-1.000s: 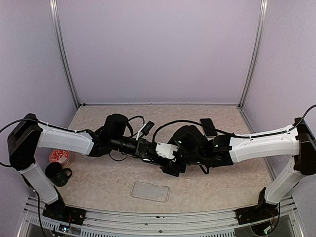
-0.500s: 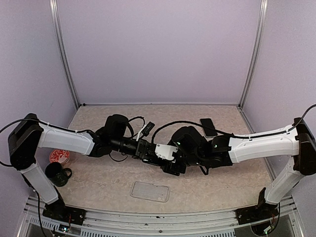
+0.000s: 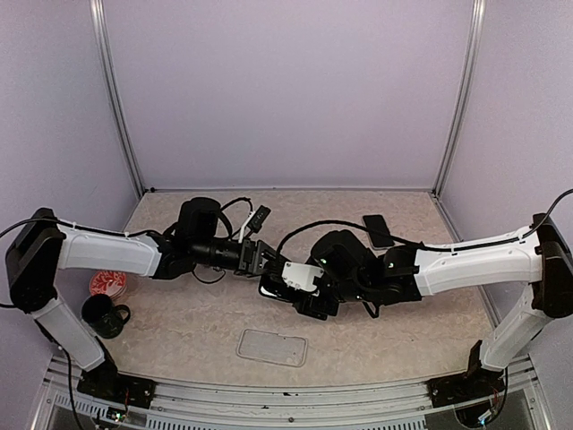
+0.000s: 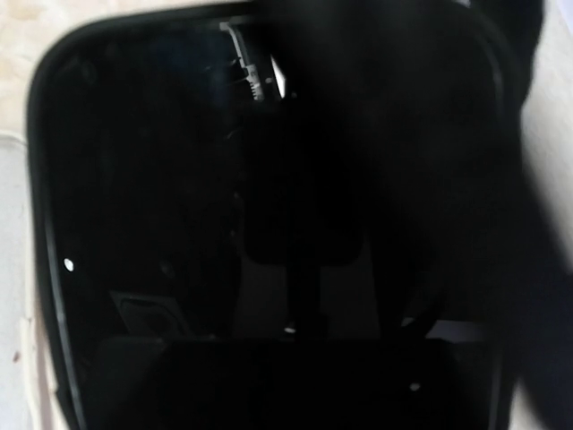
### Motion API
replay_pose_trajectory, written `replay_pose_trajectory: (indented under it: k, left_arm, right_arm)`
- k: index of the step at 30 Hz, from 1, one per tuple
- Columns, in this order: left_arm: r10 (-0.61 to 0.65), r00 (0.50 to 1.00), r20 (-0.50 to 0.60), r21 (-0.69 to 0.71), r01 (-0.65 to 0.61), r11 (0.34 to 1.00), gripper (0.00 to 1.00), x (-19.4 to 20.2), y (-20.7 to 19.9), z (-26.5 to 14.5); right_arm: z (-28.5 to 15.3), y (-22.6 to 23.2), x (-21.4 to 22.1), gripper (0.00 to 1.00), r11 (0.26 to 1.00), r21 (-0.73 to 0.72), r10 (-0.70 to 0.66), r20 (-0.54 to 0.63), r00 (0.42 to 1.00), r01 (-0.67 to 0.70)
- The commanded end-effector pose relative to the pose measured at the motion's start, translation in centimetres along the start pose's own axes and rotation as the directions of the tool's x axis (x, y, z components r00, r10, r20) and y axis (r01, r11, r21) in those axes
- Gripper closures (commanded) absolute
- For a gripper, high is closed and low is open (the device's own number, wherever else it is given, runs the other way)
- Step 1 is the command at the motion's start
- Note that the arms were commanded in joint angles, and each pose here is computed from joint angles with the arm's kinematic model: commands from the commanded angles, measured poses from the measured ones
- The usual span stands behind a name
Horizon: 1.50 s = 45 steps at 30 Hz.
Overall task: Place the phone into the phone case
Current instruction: Pass from the left arm to the right, then place the phone with the phone case at the center of the board.
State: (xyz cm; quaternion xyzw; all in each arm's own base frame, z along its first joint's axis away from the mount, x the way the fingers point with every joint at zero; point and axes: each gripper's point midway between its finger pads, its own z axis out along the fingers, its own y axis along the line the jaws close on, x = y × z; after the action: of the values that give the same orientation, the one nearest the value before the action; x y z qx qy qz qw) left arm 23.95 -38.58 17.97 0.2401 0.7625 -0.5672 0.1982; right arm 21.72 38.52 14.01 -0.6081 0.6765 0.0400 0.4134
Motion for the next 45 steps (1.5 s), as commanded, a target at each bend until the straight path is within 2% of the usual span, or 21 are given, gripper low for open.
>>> replay_pose_trajectory:
  k: [1,9,14,17,25,32,39,45]
  left_arm:
    - [0.050,0.997,0.067,0.003,-0.050,0.999,0.44,-1.6,-1.2,-1.5]
    - [0.059,0.988,0.144,-0.068,-0.050,0.996,0.18,-2.6,-0.4,-4.0]
    - [0.066,0.978,0.196,-0.104,-0.047,0.994,0.10,-3.3,0.0,-5.5]
    - [0.070,0.971,0.227,-0.118,-0.043,0.992,0.01,-3.7,0.1,-6.3]
    - [0.090,0.938,0.335,-0.189,-0.027,0.982,0.01,-4.9,0.6,-8.9]
    - [0.123,0.908,0.401,-0.241,-0.025,0.970,0.01,-5.2,0.5,-10.8]
    - [0.130,0.898,0.421,-0.269,-0.014,0.963,0.01,-5.0,0.7,-11.6]
    - [0.132,0.895,0.427,-0.270,-0.013,0.963,0.01,-5.1,0.6,-11.8]
  right_arm:
    - [-0.9,-0.6,-1.3,0.42,0.999,0.032,0.029,0.047,0.998,-0.030]
    - [-1.3,-1.2,-0.9,0.42,0.997,0.058,0.042,0.047,0.998,-0.045]
    - [-1.4,-1.7,-0.9,0.42,0.996,0.066,0.060,0.051,0.997,-0.063]
    - [-1.3,-2.1,-0.7,0.43,0.994,0.074,0.077,0.048,0.996,-0.080]
    - [-0.9,-4.6,0.6,0.43,0.977,0.119,0.178,0.014,0.984,-0.179]
    - [-0.7,-8.1,2.3,0.43,0.929,0.181,0.328,0.000,0.945,-0.322]
    - [-0.2,-11.7,4.5,0.42,0.843,0.279,0.482,-0.012,0.876,-0.460]
    - [1.1,-13.8,6.1,0.41,0.751,0.300,0.619,-0.009,0.785,-0.589]
